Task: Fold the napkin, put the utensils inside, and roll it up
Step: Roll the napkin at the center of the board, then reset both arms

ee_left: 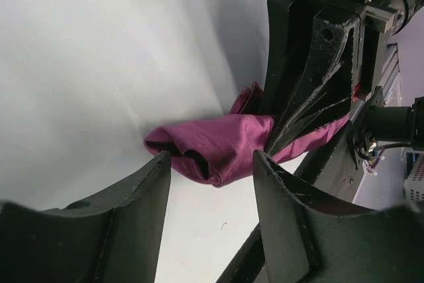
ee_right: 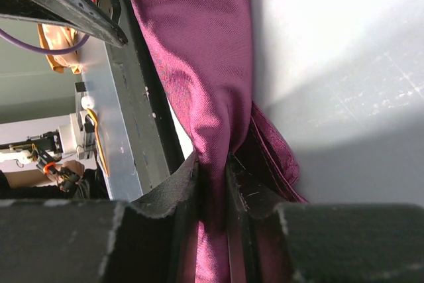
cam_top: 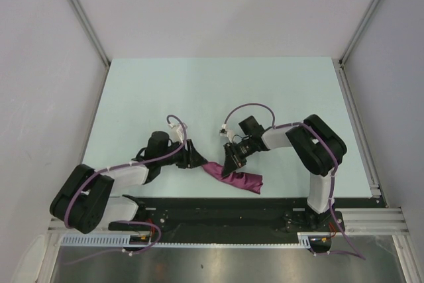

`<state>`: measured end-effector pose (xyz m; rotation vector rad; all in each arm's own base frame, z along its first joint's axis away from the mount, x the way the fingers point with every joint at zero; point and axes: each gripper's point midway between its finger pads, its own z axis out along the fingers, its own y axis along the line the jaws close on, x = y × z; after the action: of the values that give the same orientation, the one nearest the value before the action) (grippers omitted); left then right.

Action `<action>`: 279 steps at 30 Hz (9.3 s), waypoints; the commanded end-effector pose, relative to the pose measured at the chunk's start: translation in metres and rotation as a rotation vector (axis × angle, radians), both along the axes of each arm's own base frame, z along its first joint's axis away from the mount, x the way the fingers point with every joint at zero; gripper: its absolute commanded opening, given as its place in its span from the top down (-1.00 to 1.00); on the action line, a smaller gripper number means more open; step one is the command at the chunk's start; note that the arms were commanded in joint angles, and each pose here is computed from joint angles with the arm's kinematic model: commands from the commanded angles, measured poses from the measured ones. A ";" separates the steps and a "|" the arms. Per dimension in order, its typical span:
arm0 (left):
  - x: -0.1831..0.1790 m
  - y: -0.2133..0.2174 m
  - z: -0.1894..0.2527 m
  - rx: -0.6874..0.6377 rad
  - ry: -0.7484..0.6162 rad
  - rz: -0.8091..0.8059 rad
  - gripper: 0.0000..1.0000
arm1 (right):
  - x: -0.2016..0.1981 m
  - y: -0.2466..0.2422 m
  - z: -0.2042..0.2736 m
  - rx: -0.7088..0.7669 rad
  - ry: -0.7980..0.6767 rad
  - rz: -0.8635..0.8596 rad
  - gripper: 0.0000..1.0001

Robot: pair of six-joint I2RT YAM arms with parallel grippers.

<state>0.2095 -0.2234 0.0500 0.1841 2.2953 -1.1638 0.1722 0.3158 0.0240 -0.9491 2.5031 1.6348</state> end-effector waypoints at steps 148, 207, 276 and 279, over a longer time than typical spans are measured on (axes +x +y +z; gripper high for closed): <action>0.141 -0.076 0.005 0.058 -0.013 -0.009 0.42 | 0.128 -0.051 -0.033 -0.300 -0.130 -0.267 0.11; 0.190 -0.074 0.066 0.031 -0.005 0.076 -0.06 | 0.090 -0.099 -0.018 -0.607 -0.322 -0.360 0.07; 0.146 0.023 0.110 0.033 -0.102 0.258 -0.37 | 0.110 -0.037 0.130 -0.292 -0.680 -0.449 -0.77; 0.144 0.047 0.122 0.057 -0.120 0.312 -0.46 | 0.132 -0.054 0.146 -0.266 -0.686 -0.547 -0.77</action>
<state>0.3522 -0.2043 0.1377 -0.0660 2.2462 -0.9864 0.2722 0.2662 0.1178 -0.7450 2.3658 0.6022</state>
